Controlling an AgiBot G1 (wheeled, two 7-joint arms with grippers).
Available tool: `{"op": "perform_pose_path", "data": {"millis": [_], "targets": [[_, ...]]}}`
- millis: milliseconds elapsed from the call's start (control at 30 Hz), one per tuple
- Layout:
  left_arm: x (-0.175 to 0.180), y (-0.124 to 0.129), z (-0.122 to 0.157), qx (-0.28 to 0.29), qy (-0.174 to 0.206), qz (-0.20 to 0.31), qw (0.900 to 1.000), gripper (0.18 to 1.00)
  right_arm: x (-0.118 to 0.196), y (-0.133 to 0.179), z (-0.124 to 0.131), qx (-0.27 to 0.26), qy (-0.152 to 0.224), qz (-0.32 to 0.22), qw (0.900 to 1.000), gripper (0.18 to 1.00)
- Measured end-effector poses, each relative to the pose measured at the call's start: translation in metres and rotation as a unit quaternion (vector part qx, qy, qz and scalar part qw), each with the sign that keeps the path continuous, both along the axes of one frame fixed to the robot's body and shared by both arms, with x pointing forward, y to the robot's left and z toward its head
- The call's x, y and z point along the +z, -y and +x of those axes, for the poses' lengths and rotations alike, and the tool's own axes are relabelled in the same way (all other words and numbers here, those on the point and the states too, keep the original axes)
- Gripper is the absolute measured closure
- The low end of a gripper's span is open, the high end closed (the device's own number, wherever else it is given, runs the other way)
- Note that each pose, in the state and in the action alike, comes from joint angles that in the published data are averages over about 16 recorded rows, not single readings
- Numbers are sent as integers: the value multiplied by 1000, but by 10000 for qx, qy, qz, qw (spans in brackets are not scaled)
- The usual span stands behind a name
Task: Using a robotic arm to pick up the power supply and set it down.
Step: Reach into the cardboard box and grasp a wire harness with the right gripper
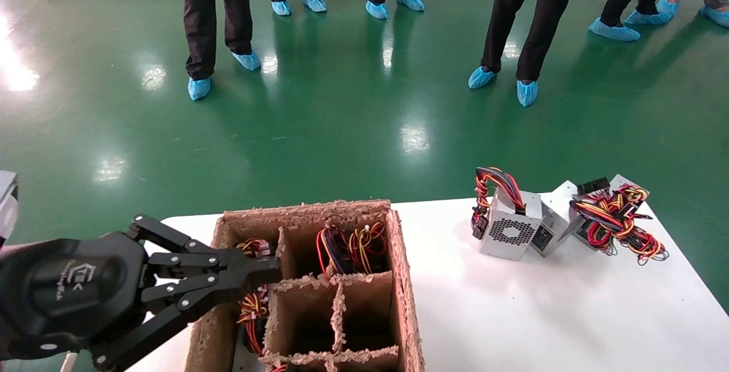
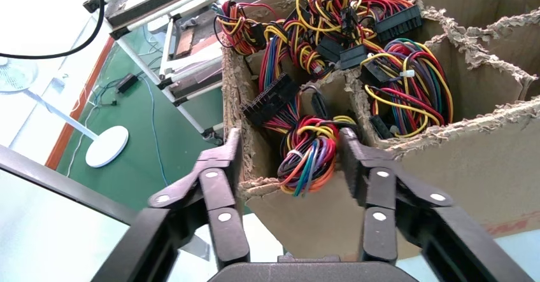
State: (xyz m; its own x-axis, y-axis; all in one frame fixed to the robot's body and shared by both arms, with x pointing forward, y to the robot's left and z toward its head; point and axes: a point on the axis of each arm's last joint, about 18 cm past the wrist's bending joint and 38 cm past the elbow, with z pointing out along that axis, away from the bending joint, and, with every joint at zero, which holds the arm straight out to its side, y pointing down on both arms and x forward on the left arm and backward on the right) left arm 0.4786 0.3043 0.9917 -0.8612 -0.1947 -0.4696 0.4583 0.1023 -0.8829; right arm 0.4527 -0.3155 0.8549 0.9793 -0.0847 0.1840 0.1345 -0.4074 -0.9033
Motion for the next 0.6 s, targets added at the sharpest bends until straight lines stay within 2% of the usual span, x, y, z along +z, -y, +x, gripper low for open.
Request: {"op": "perform_pose_path", "data": {"millis": [433,600], "targets": [[0,0,0,0,0,0,10000,993,0,1,-1,28,-22,-62,10000,801],[0,0,0,0,0,0,10000,993,0,1,-2,50,-31,-72,10000,869]]}}
